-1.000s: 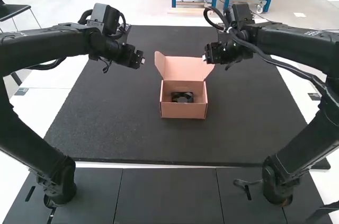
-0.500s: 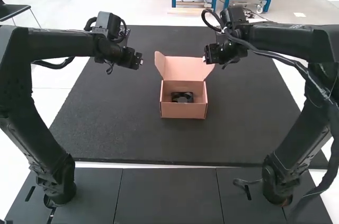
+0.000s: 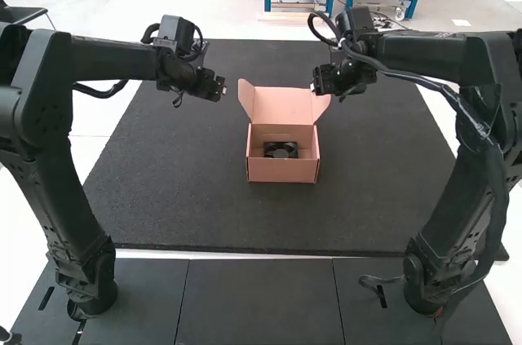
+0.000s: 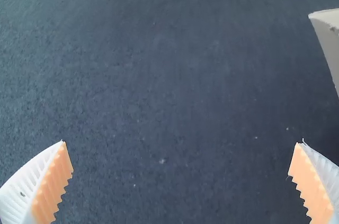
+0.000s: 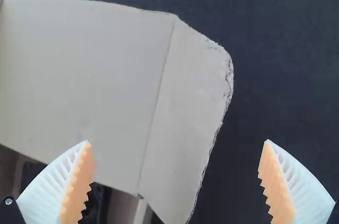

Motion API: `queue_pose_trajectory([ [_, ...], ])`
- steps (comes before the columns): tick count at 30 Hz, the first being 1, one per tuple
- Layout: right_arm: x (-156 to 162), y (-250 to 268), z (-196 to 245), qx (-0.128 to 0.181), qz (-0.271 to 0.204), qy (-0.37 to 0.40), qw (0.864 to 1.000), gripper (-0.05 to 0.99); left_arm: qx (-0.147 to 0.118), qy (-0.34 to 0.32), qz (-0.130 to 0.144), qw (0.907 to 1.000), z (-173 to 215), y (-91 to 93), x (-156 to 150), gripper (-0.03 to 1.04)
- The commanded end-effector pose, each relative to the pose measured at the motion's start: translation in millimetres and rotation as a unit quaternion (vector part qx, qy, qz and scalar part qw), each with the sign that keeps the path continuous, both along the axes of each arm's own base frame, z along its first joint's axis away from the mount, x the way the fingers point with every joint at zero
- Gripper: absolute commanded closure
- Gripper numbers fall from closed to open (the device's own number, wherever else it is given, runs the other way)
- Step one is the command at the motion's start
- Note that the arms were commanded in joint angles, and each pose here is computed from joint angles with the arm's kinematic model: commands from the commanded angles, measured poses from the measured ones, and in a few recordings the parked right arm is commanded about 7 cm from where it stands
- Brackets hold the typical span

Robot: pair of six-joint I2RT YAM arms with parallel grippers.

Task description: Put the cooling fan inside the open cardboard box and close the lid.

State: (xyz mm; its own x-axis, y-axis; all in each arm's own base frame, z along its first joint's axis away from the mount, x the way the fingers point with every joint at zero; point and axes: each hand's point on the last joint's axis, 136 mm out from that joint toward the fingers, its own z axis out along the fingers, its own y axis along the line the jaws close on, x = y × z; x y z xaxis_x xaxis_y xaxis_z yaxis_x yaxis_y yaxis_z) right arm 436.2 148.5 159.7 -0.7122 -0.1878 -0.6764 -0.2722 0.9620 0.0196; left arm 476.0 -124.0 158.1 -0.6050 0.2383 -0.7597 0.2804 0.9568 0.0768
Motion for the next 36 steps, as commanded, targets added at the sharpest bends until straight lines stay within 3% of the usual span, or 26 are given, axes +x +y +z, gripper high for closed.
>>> queue_pose_trajectory([
  [1, 15, -11, 17, 0.007, -0.021, -0.021, 1.000, 0.24, -0.003, -0.015, -0.012, 0.9998, 10, -8.1, 11, 0.04],
  [6, 20, -12, 19, 0.009, -0.025, -0.018, 0.999, 0.24, -0.007, -0.011, -0.024, 0.9996, 7, -19.7, 19, 0.04],
  [14, 18, -7, 16, 0.026, -0.021, -0.001, 0.999, 0.24, -0.043, -0.011, -0.069, 0.9966, 19, -44.0, 20, 0.04],
  [22, 17, -4, 13, 0.029, -0.018, 0.011, 0.999, 0.24, -0.061, 0.002, -0.091, 0.9940, 18, -53.6, 14, 0.04],
  [32, 19, -5, 8, 0.032, -0.021, 0.023, 0.999, 0.32, -0.072, 0.007, -0.113, 0.9910, 19, -71.3, 7, 0.04],
  [36, 19, -5, 8, 0.035, -0.024, 0.025, 0.999, 0.40, -0.074, 0.007, -0.119, 0.9900, 19, -77.3, 4, 0.04],
])
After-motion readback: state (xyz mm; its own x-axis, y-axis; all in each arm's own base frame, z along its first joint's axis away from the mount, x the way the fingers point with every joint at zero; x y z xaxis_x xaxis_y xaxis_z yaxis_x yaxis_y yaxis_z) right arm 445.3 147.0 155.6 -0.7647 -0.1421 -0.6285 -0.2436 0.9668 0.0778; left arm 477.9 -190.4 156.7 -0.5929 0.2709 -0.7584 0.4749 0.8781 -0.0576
